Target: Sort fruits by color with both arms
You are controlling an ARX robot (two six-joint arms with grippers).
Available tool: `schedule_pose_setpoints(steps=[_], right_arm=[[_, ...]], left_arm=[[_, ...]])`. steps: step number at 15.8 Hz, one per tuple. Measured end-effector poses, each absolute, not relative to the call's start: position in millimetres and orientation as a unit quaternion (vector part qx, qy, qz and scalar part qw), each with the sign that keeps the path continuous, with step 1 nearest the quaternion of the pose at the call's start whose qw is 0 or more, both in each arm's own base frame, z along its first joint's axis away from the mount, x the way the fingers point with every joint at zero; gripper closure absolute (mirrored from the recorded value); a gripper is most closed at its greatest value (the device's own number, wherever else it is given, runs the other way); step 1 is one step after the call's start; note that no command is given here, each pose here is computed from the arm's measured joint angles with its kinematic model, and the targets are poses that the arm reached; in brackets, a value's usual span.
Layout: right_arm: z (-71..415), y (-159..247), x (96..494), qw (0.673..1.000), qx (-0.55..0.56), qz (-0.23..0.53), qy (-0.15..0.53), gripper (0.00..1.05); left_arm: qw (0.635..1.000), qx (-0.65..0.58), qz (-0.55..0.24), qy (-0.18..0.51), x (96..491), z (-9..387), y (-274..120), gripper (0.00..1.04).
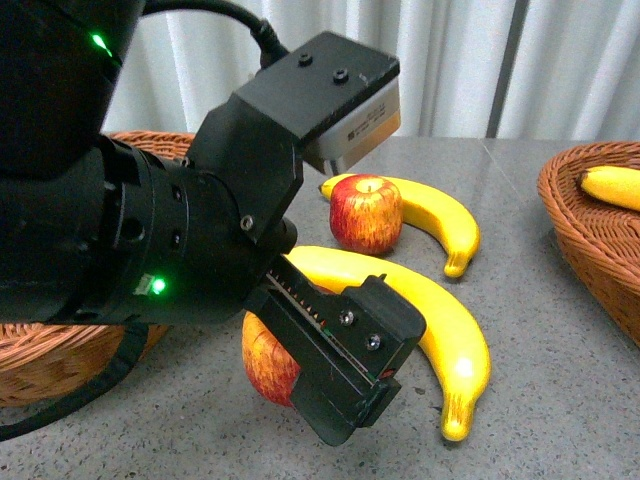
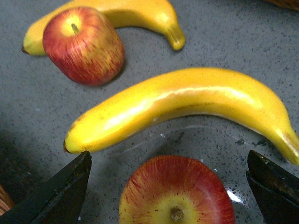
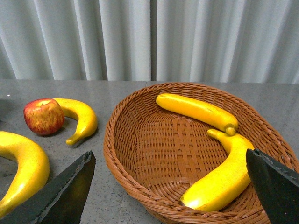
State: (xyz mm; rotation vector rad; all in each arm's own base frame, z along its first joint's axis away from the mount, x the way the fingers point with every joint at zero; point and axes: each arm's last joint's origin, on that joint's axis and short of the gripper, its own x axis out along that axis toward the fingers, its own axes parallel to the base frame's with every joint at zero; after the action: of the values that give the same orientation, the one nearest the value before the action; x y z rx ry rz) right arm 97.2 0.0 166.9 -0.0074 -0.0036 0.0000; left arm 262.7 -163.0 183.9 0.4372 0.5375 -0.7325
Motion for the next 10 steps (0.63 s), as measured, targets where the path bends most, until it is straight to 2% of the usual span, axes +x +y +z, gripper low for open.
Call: schedule_pose_setpoints(steps=[4,6,7,10], right_arm=[[167,0,97,1.000,-0.004,0.000,-0.002,0.07],[167,0,97,1.000,-0.004,0.000,-0.002,0.07],[167,0,97,1.000,-0.004,0.000,-0.002,0.07],[167,0,97,1.000,-0.004,0.000,-0.002,0.07]], left_arm=[[0.869,0.197,-0.358,0.280,263,170,-163,0.07],[0.865,0.200,-0.357,0.290,262,166,-162,0.29],[0.864,0.201,-0.357,0.294,262,166,-162,0.37],[0.866,0.201,-0.347,0.299,261,170,-157,0.42]])
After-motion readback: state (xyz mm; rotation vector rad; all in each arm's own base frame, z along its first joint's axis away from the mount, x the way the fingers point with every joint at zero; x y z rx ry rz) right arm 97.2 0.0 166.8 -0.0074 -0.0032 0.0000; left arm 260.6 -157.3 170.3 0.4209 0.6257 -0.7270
